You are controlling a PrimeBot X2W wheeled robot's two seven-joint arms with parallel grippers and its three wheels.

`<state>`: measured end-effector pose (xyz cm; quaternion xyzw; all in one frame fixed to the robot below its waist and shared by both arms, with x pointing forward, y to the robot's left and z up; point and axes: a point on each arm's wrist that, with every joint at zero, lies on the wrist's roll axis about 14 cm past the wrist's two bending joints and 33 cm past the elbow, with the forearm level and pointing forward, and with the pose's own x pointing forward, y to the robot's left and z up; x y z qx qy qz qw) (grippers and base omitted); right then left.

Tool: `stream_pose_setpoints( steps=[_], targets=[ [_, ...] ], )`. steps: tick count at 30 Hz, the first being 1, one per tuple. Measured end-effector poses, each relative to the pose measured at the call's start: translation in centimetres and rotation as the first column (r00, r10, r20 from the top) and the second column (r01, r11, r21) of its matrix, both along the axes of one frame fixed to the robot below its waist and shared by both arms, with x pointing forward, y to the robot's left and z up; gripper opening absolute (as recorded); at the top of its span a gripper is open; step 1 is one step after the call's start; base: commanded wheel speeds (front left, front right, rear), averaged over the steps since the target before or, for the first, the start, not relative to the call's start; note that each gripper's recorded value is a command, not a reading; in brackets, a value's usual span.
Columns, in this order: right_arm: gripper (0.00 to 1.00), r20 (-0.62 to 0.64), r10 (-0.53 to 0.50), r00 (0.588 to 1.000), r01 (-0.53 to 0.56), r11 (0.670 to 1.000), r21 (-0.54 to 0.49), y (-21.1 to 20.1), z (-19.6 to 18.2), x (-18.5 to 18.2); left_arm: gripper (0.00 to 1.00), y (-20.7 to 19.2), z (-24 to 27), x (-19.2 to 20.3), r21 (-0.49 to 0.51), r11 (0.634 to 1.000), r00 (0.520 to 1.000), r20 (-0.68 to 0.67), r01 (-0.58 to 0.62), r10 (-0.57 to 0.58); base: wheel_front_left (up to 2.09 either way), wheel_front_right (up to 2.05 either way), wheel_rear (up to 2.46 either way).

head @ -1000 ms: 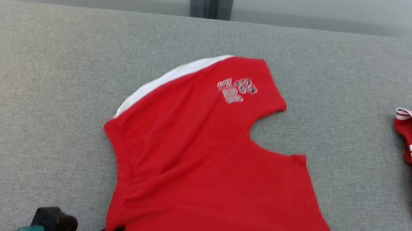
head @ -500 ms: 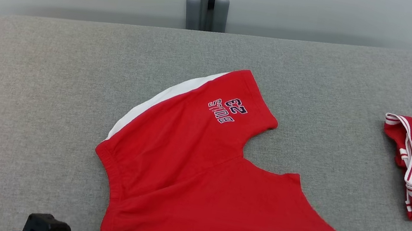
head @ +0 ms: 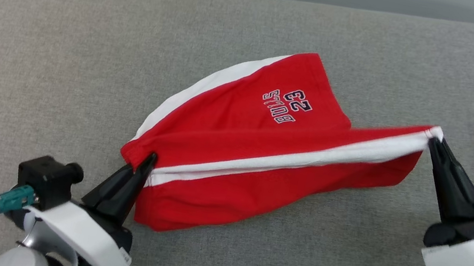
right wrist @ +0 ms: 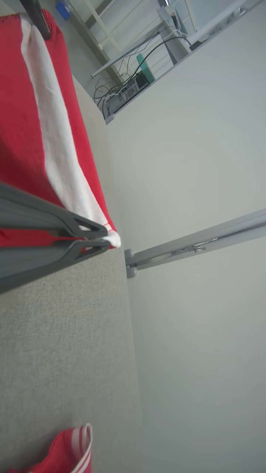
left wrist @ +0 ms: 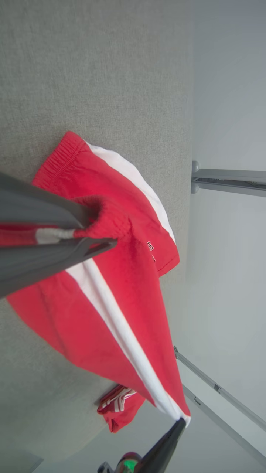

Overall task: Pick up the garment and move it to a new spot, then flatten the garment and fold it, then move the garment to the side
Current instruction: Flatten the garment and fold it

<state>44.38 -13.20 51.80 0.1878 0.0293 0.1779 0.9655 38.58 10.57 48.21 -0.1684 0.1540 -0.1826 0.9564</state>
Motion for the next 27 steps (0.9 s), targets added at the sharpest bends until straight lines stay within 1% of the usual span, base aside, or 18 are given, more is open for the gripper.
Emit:
stream_pose_setpoints(
  steps=[3,5,7,8,10,12,14,16,18,19,25,26,27],
  targets=[
    [0.00,0.019,0.069,0.997,-0.068,0.997,-0.039,1.8,-0.2,3.1,0.00,-0.1,-0.7,1.6,-0.020,1.000,1.000,0.000,-0.017,0.017,0.00,0.00,0.00],
    [0.00,0.027,0.108,0.994,-0.105,0.991,-0.083,2.7,-0.6,5.1,0.00,0.1,-1.3,2.7,-0.030,0.999,0.999,-0.001,-0.037,0.037,0.00,0.00,0.00],
    [0.00,0.021,0.153,0.988,-0.150,0.985,-0.089,4.2,-1.1,6.9,0.00,0.6,-2.0,3.7,-0.034,0.998,0.998,-0.001,-0.060,0.060,0.00,0.00,0.00],
    [0.00,0.013,0.175,0.984,-0.173,0.979,-0.110,4.9,-1.6,7.6,0.00,0.8,-2.1,4.1,-0.042,0.996,0.997,0.002,-0.075,0.075,0.00,0.00,0.00],
    [0.00,0.008,0.213,0.977,-0.211,0.972,-0.106,6.3,-2.1,9.2,0.00,1.5,-2.9,4.6,-0.036,0.994,0.995,-0.006,-0.102,0.102,0.00,0.00,0.00],
    [0.00,-0.003,0.249,0.969,-0.247,0.961,-0.124,7.6,-2.9,10.6,0.00,2.2,-3.5,5.1,-0.032,0.990,0.991,-0.008,-0.134,0.134,0.00,0.00,0.00],
    [0.00,-0.024,0.274,0.961,-0.275,0.952,-0.136,8.6,-3.9,11.7,0.00,2.8,-4.0,5.5,-0.032,0.988,0.988,-0.012,-0.154,0.153,0.00,0.00,0.00],
    [0.00,-0.047,0.288,0.956,-0.292,0.949,-0.123,9.6,-4.9,12.7,0.00,3.3,-4.8,5.5,-0.024,0.985,0.985,-0.030,-0.169,0.168,0.00,0.00,0.00],
    [0.00,-0.073,0.307,0.949,-0.315,0.938,-0.146,10.4,-6.1,13.5,0.00,3.6,-5.4,5.6,-0.028,0.982,0.982,-0.042,-0.186,0.185,0.00,0.00,0.00],
    [0.00,-0.076,0.311,0.947,-0.319,0.938,-0.135,10.8,-6.4,13.8,0.00,3.7,-5.8,5.6,-0.024,0.982,0.981,-0.048,-0.190,0.188,0.00,0.00,0.00],
    [0.00,-0.126,0.331,0.935,-0.347,0.929,-0.133,12.1,-8.6,14.9,0.00,4.3,-6.8,6.1,-0.025,0.975,0.974,-0.058,-0.220,0.218,0.00,0.00,0.00],
    [0.00,-0.130,0.335,0.933,-0.351,0.927,-0.134,12.3,-8.9,15.0,0.02,4.4,-6.9,6.2,-0.023,0.974,0.973,-0.059,-0.225,0.223,0.00,0.00,0.00],
    [0.23,-0.132,0.335,0.933,-0.351,0.928,-0.128,12.4,-9.0,15.1,0.33,4.4,-7.0,6.3,-0.023,0.974,0.972,-0.058,-0.227,0.226,0.00,0.00,0.00]
  ],
)
